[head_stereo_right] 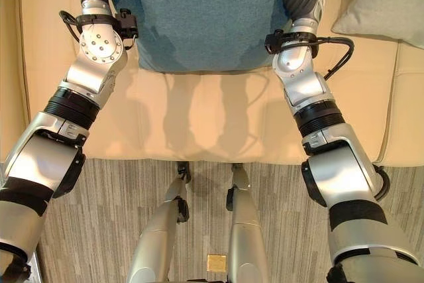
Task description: Pick up all the scattered cushions and arrange them neatly on the sofa.
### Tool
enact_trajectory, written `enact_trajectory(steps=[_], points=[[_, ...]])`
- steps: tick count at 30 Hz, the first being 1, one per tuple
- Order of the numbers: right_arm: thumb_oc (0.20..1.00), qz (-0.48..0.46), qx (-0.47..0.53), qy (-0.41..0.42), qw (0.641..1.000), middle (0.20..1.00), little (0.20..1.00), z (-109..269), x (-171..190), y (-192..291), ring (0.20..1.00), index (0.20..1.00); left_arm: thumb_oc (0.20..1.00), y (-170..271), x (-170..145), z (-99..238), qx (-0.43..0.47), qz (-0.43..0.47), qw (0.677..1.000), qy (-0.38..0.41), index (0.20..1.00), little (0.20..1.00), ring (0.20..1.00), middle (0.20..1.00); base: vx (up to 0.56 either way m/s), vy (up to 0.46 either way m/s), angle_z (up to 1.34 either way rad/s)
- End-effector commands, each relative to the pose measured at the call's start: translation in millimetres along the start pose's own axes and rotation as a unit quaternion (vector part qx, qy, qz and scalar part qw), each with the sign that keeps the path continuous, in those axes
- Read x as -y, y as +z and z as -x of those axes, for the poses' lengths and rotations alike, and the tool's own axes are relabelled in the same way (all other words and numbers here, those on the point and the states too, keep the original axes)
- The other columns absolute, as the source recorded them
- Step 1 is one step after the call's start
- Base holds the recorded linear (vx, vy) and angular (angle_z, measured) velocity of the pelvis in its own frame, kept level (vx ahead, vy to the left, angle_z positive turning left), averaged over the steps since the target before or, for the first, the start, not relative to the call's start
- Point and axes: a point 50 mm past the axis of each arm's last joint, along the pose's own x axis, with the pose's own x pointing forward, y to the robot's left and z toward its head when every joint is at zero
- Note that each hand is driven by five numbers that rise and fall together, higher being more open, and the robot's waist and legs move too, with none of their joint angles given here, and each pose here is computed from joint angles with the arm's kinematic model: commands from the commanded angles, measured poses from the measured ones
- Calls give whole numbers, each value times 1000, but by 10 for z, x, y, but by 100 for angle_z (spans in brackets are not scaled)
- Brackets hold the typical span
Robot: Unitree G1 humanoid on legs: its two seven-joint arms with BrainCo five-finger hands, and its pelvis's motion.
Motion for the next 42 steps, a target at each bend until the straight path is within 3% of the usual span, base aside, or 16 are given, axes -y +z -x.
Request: enact_trajectory(steps=[1, 7, 8, 9, 19, 26, 35, 40, 42], points=[[200, -49, 127, 46, 990, 200, 200, -154, -227, 766, 200, 200, 200, 546, 296, -167, 97, 27, 993, -55, 200, 200, 200, 200, 0, 0, 0], [200, -45, 99, 55, 993, 200, 200, -116, -250, 626, 200, 200, 200, 423, 270, -138, 76, 8, 995, -60, 200, 200, 200, 200, -15, -14, 4], [570, -41, 91, 58, 993, 570, 570, -107, -251, 580, 570, 570, 805, 379, 284, -118, 70, -2, 995, -70, 805, 805, 805, 805, -25, -9, 8], [1000, -41, 81, 55, 994, 1000, 1000, -97, -253, 536, 1000, 1000, 1000, 334, 315, -95, 58, -4, 996, -74, 1000, 1000, 1000, 1000, -17, -9, 5], [1000, 26, 60, 2, 998, 1000, 1000, -230, 46, 357, 1000, 1000, 1000, 344, 251, -172, 50, -29, 997, -55, 1000, 1000, 1000, 1000, -3, -3, 1], [1000, 97, 34, -45, 994, 1000, 1000, -342, 458, 132, 1000, 1000, 1000, 244, -112, -309, 32, -90, 995, -6, 1000, 1000, 1000, 1000, 0, 0, 0], [1000, 144, -3, -101, 984, 1000, 1000, -398, 1013, -100, 1000, 1000, 1000, 212, -702, -407, 21, -78, 995, 61, 1000, 1000, 1000, 1000, 0, -3, -1], [1000, 123, -28, -103, 987, 1000, 1000, -242, 1263, -342, 1000, 1000, 1000, 10, -964, -224, 3, -31, 997, 68, 1000, 1000, 1000, 1000, 0, 0, 0], [1000, 125, -38, -86, 988, 1000, 1000, -31, 1353, -543, 1000, 1000, 1000, -237, -995, 53, -21, -17, 999, 46, 1000, 1000, 1000, 1000, 45, -9, 1]])
